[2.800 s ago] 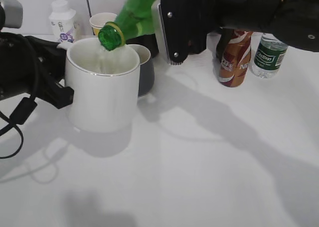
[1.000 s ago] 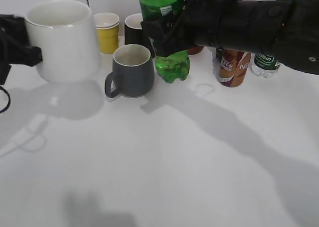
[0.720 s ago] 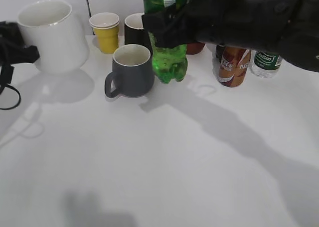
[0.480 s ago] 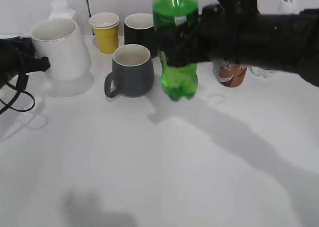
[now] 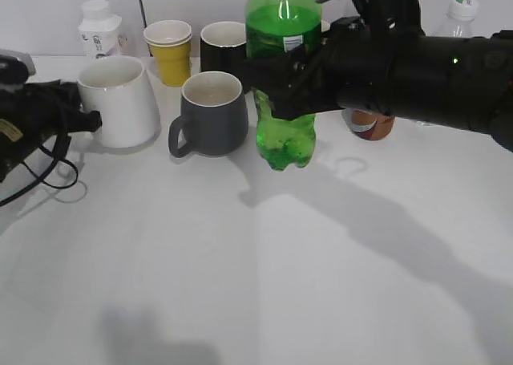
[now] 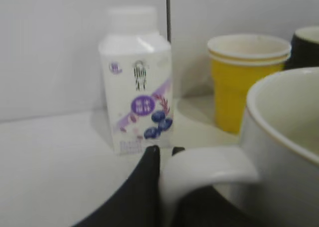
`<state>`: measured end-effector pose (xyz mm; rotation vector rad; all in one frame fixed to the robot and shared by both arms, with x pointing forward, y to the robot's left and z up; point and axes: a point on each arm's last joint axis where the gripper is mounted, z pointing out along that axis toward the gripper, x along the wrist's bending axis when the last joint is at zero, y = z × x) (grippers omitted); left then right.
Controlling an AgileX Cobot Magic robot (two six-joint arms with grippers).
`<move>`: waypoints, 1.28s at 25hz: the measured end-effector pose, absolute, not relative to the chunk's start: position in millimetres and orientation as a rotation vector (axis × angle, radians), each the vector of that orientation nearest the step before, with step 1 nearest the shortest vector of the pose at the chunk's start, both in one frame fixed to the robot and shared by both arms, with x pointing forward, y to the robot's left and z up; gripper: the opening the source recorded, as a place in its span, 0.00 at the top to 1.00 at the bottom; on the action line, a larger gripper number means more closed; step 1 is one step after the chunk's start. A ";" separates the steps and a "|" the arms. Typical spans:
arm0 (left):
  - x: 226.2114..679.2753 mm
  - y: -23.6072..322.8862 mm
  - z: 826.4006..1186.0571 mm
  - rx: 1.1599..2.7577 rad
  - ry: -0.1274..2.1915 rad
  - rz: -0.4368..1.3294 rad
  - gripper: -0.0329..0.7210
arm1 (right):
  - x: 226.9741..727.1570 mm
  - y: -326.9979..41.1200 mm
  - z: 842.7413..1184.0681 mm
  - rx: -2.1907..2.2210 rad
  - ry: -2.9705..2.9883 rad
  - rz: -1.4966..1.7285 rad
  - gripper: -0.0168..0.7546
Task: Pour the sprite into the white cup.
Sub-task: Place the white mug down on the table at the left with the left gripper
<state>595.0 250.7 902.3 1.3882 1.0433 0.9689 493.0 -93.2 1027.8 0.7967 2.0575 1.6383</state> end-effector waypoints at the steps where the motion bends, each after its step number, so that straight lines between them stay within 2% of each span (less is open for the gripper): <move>1: 595.0 250.7 898.6 1.397 1.050 0.964 0.90 | 492.9 -92.9 1028.3 0.792 2.054 1.646 0.44; 9: 595.0 250.5 889.5 1.428 1.071 0.946 0.89 | 492.8 -92.8 1028.6 0.793 2.053 1.651 0.44; 16: 586.9 249.0 890.2 1.436 1.056 0.923 0.72 | 492.8 -92.7 1028.7 0.794 2.052 1.654 0.44; 24: 566.9 251.1 898.0 1.447 1.070 0.915 0.65 | 492.7 -92.6 1028.8 0.795 2.051 1.656 0.44; 32: 538.0 254.5 903.0 1.481 1.079 0.922 0.62 | 496.3 -95.2 1030.2 0.889 1.995 1.669 0.44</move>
